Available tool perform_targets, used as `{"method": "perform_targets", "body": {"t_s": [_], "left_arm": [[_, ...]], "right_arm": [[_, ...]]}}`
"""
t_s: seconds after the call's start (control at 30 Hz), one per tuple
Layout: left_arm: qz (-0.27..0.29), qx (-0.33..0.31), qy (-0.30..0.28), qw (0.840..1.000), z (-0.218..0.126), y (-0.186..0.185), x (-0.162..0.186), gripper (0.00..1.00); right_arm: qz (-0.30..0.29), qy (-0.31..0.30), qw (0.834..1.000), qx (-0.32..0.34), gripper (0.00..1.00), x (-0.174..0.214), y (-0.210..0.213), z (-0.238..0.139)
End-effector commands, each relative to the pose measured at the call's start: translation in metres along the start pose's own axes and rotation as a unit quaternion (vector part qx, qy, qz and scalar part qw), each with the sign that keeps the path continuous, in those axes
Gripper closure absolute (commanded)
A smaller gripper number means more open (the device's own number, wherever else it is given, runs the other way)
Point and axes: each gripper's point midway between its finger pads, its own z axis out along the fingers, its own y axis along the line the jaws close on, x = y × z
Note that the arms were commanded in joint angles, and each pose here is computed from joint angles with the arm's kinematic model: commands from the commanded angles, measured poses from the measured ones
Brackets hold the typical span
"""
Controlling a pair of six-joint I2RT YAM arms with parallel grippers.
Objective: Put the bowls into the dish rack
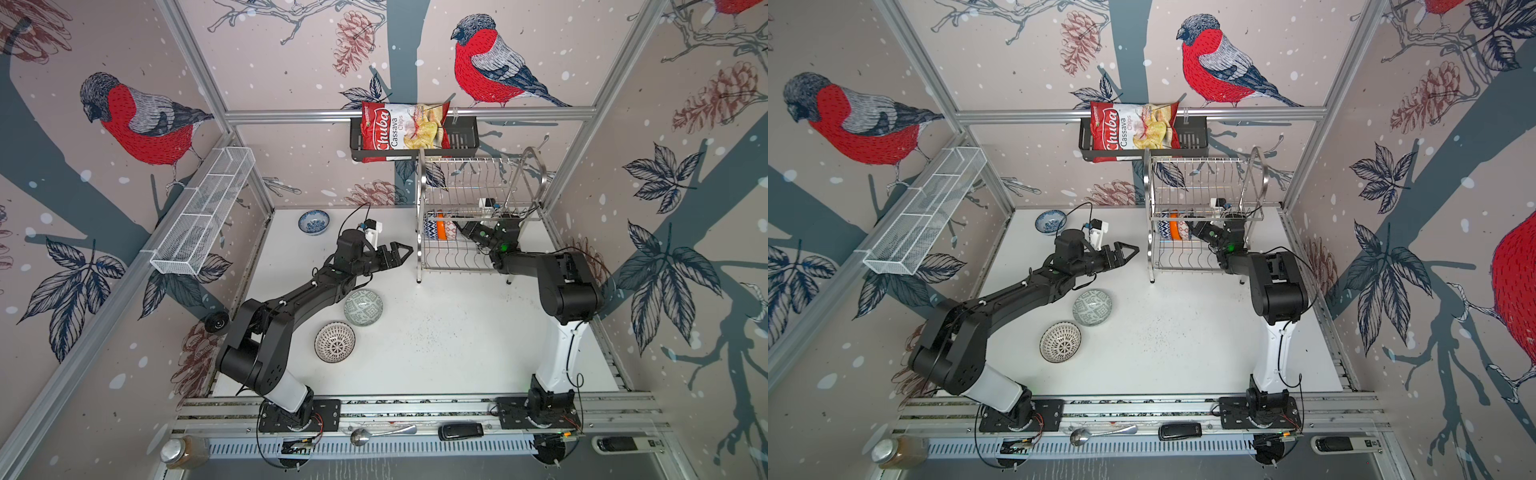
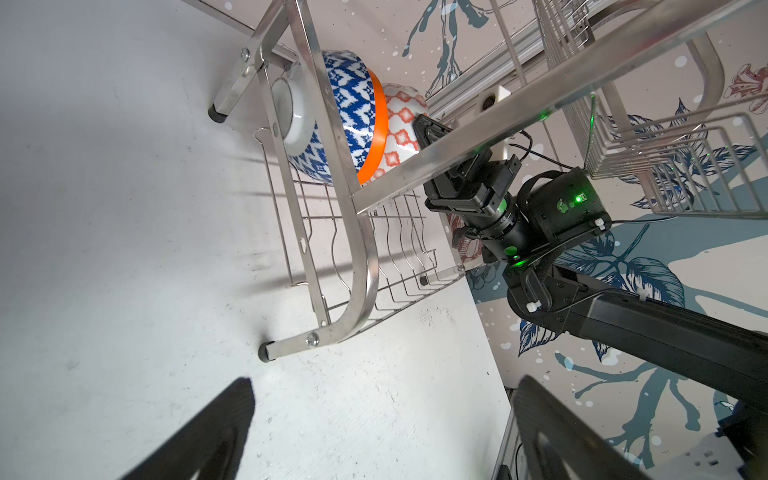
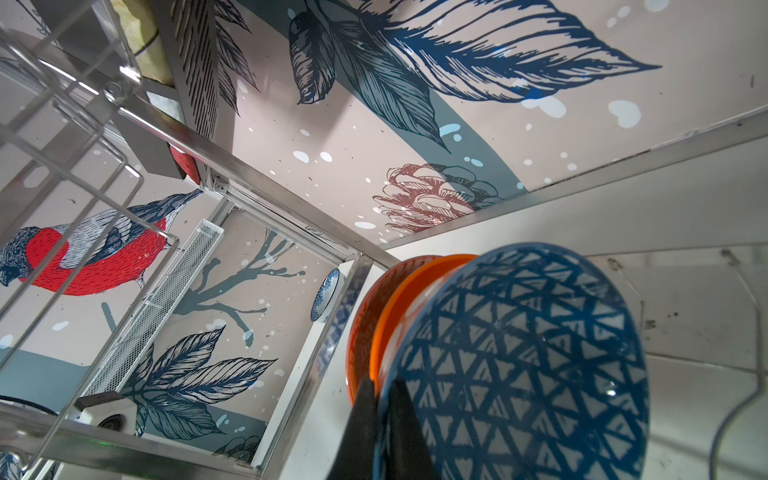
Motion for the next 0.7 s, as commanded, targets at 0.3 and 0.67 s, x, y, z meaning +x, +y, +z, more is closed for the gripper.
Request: {"method": "perform_targets", "body": {"t_s": [0.3,0.67], "left_arm": [[0.018,0.012,-0.011,1.000,-0.0007,-0.0068,-0.0073,0.02],[0.017,0.012,-0.010,1.000,-0.0003,-0.0065,-0.0070,0.03]], "right_arm": [[-0.008,-0.010,0.999,-0.046,0.99,-0.0057,0.0179,0.0030],[0.002,-0.013,0.998,-0.061,0.99,-0.0052,0.0203,0.0029]]}}
